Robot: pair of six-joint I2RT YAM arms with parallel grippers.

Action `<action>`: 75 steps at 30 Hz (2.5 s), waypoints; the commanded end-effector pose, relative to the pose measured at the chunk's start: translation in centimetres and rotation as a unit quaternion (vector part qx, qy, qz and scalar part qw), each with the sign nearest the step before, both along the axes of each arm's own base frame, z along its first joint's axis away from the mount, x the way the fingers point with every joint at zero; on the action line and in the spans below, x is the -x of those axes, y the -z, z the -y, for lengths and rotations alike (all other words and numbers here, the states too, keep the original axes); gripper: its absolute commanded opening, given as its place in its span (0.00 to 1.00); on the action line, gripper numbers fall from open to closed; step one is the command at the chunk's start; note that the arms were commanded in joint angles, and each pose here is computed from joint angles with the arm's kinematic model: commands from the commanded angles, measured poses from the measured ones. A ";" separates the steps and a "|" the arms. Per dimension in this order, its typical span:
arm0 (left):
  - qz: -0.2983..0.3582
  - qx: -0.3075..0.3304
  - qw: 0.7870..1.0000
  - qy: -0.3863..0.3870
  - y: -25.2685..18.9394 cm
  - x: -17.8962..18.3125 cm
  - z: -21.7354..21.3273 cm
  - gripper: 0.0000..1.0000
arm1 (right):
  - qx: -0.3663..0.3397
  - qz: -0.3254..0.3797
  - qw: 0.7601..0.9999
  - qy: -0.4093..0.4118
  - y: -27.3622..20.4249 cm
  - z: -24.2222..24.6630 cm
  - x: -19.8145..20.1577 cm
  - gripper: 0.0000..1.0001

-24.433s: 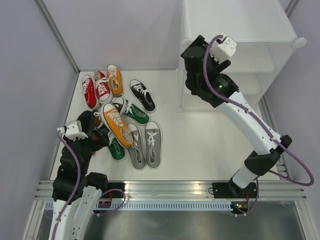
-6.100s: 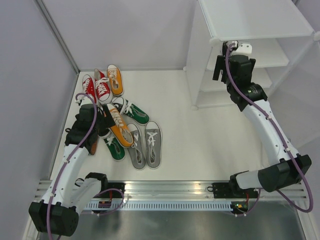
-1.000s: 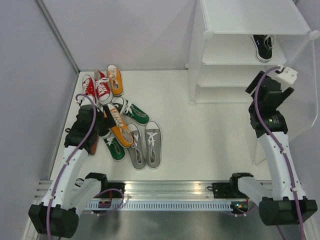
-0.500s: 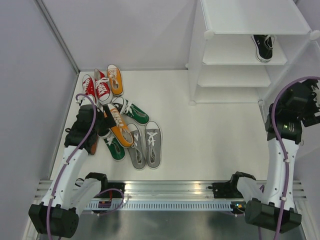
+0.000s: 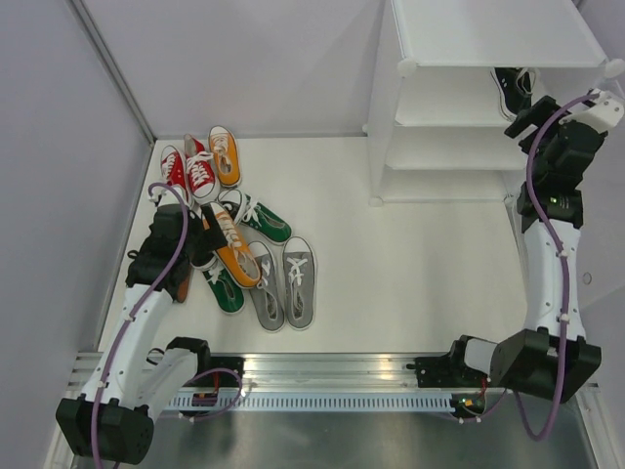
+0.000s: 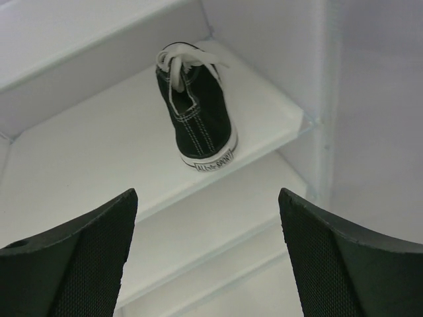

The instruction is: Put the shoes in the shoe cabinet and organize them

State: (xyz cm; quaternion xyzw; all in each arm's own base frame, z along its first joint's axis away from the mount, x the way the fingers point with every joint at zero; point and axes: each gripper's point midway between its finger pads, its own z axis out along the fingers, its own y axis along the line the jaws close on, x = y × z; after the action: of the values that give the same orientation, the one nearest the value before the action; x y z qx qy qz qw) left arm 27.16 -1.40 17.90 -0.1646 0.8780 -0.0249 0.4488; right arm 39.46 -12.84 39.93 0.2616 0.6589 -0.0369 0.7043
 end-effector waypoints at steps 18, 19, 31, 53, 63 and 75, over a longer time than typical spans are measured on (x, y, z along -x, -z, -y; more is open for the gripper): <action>0.008 0.002 1.000 0.022 -0.2 -0.3 0.5 0.98 | 0.126 -0.020 0.989 -0.079 2.6 1.7 -12.1 0.89; 0.008 0.003 1.000 0.023 -0.2 -0.4 0.6 0.98 | 0.125 -0.024 0.989 -0.075 2.8 1.9 -12.3 0.89; 0.011 0.002 1.000 0.021 -0.4 -0.4 0.5 0.98 | 0.134 -0.061 0.985 -0.096 5.1 2.3 -15.0 0.76; 0.013 -0.005 1.000 0.016 -0.5 -0.3 0.2 0.98 | 0.164 0.004 0.985 0.050 0.9 8.3 -13.3 0.01; 0.008 -0.007 1.000 0.015 -0.2 -0.3 0.1 0.98 | 0.178 0.024 0.983 0.036 -0.3 10.6 -14.1 0.01; 0.009 -0.010 1.000 0.010 -0.3 -0.4 -0.1 0.98 | 0.150 0.021 0.988 0.019 0.3 9.7 -13.5 0.75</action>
State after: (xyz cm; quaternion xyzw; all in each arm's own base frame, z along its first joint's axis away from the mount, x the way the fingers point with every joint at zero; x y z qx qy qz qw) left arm 27.22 -1.78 17.82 -0.1601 0.8799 -0.0342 0.4461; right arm 54.21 -22.29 36.71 0.1571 0.6577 -0.1421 0.7229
